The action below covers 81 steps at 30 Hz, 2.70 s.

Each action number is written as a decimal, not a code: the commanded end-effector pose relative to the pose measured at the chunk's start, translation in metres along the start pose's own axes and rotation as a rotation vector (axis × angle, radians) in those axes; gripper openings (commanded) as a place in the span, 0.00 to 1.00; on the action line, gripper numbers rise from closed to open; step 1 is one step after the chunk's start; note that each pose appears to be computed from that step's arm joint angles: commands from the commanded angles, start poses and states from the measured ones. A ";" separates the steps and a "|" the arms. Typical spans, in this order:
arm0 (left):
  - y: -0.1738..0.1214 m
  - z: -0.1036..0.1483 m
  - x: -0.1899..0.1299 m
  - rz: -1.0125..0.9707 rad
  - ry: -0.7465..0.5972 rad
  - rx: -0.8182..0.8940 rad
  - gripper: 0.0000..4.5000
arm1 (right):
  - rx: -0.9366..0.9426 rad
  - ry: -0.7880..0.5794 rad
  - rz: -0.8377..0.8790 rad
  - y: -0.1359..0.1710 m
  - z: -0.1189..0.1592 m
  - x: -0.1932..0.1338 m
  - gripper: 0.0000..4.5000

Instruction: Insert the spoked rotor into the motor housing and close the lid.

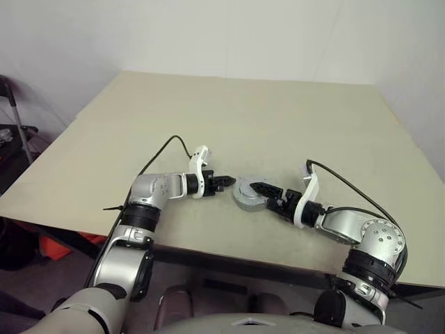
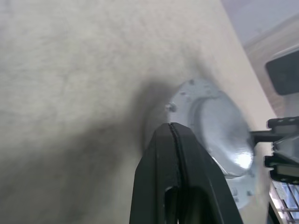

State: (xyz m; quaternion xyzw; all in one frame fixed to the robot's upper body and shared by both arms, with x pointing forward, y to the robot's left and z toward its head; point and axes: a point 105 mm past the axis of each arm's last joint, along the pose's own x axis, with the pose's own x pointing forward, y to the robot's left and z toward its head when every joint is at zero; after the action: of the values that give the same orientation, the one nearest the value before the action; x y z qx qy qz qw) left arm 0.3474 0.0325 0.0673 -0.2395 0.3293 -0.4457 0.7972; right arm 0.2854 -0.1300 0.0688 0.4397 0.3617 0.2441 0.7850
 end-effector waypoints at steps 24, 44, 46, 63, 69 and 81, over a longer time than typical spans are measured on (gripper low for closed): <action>0.017 0.044 -0.021 0.055 -0.212 -0.023 0.00 | 0.125 -0.190 -0.002 -0.001 0.050 0.003 0.45; -0.001 0.080 -0.059 -0.149 -0.552 -0.328 0.50 | 0.203 -0.311 0.273 0.096 0.102 0.020 0.45; -0.002 0.079 -0.057 -0.160 -0.552 -0.350 0.66 | 0.197 -0.295 0.283 0.099 0.100 0.021 0.45; -0.030 0.078 -0.034 -0.390 -0.487 -0.546 0.97 | 0.125 -0.175 0.297 0.111 0.070 0.023 0.45; -0.031 0.072 -0.015 -0.360 -0.453 -0.543 0.97 | 0.117 -0.176 0.285 0.107 0.070 0.025 0.45; -0.026 0.068 -0.010 -0.325 -0.449 -0.543 0.50 | 0.094 -0.191 0.285 0.107 0.073 0.023 0.45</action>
State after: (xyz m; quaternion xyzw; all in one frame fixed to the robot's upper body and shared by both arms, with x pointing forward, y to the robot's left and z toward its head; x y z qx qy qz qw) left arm 0.3768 0.0369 0.1216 -0.5931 0.2231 -0.3843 0.6714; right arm 0.3518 -0.1013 0.1487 0.5442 0.2745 0.2511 0.7520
